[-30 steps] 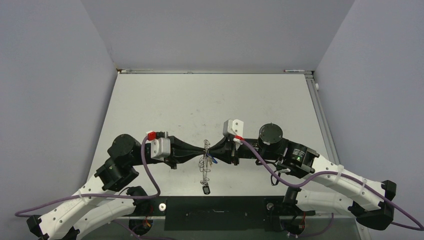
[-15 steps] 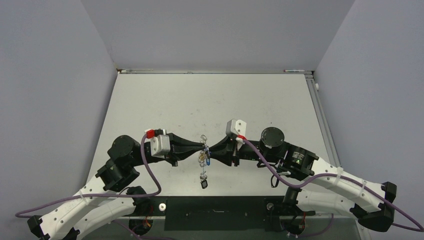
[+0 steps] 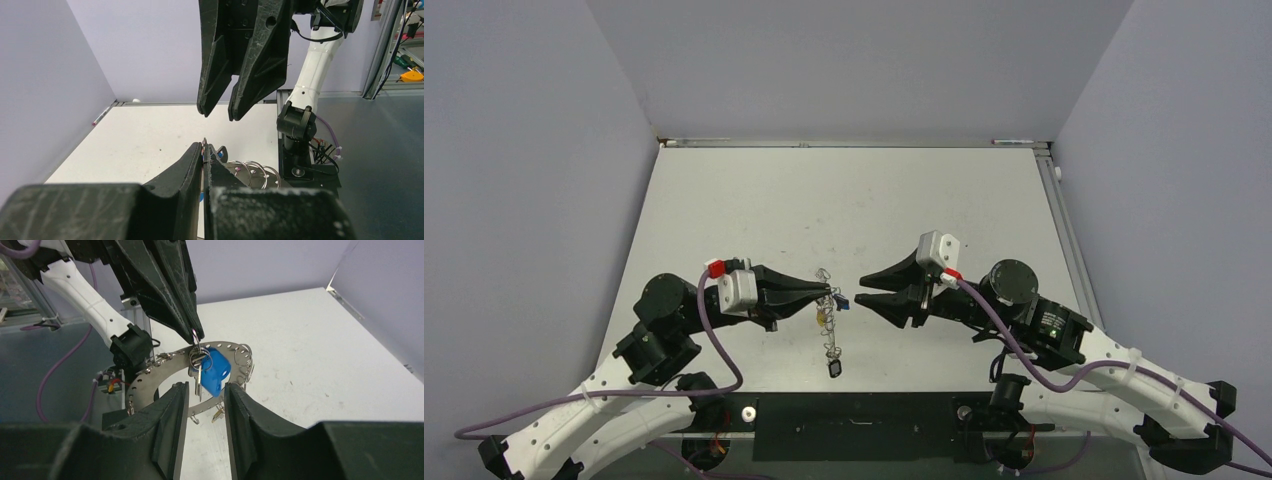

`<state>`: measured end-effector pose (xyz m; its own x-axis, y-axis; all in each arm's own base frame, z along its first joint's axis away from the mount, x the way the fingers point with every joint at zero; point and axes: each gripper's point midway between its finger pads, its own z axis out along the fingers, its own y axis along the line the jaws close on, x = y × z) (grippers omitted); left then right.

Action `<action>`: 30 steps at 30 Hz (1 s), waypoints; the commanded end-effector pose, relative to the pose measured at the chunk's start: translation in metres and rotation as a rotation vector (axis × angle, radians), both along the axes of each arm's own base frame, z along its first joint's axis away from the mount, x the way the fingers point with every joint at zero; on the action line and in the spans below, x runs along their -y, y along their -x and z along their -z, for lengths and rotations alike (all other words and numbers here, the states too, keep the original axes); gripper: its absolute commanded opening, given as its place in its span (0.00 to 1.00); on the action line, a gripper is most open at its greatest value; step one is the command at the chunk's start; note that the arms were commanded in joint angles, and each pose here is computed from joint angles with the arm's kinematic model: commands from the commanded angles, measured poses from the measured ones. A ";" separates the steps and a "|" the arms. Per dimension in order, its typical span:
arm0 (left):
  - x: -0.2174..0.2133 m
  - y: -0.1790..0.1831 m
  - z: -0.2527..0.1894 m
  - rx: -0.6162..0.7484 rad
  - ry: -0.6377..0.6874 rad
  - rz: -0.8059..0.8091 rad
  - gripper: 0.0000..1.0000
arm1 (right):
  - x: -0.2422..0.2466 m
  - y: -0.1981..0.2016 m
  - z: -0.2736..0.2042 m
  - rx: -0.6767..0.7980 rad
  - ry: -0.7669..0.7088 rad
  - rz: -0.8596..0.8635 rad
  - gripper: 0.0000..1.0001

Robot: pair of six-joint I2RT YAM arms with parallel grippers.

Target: Put the keys on the keyring

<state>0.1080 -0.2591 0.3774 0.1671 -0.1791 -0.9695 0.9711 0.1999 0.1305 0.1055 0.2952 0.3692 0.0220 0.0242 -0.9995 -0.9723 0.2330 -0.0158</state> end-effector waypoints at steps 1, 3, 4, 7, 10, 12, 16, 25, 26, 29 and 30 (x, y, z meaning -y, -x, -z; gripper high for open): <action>-0.006 0.000 -0.027 0.045 0.103 -0.016 0.00 | -0.005 0.008 -0.036 0.023 -0.142 -0.043 0.30; -0.006 -0.001 -0.028 0.043 0.108 -0.016 0.00 | -0.010 0.007 -0.038 0.016 -0.172 -0.050 0.29; -0.006 -0.001 -0.028 0.044 0.108 -0.016 0.00 | -0.012 0.006 -0.038 0.012 -0.182 -0.049 0.28; -0.007 0.000 -0.027 0.043 0.112 -0.017 0.00 | -0.014 0.001 -0.039 0.002 -0.220 -0.028 0.27; -0.008 -0.001 -0.028 0.043 0.115 -0.021 0.00 | -0.015 0.001 -0.041 -0.004 -0.251 -0.032 0.26; -0.009 -0.002 -0.028 0.042 0.118 -0.026 0.00 | -0.018 0.003 -0.040 -0.010 -0.250 -0.045 0.26; -0.010 -0.002 -0.028 0.041 0.124 -0.022 0.00 | -0.022 0.001 -0.034 -0.023 -0.238 -0.049 0.25; -0.011 -0.002 -0.031 0.038 0.143 -0.011 0.00 | -0.030 -0.003 -0.022 -0.038 -0.218 -0.045 0.22; -0.011 -0.002 -0.031 0.039 0.143 -0.008 0.00 | -0.031 -0.003 -0.021 -0.041 -0.216 -0.046 0.22; -0.011 -0.003 -0.030 0.035 0.141 -0.005 0.00 | -0.034 -0.004 -0.018 -0.044 -0.215 -0.049 0.22; -0.011 -0.003 -0.030 0.036 0.142 -0.005 0.00 | -0.035 -0.004 -0.018 -0.044 -0.217 -0.051 0.22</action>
<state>0.1171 -0.2535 0.3805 0.1438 -0.2340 -0.9616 0.9696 0.2278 0.0895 0.1127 0.3263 0.3767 -0.0393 0.1857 -0.9818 -0.9765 0.2011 0.0772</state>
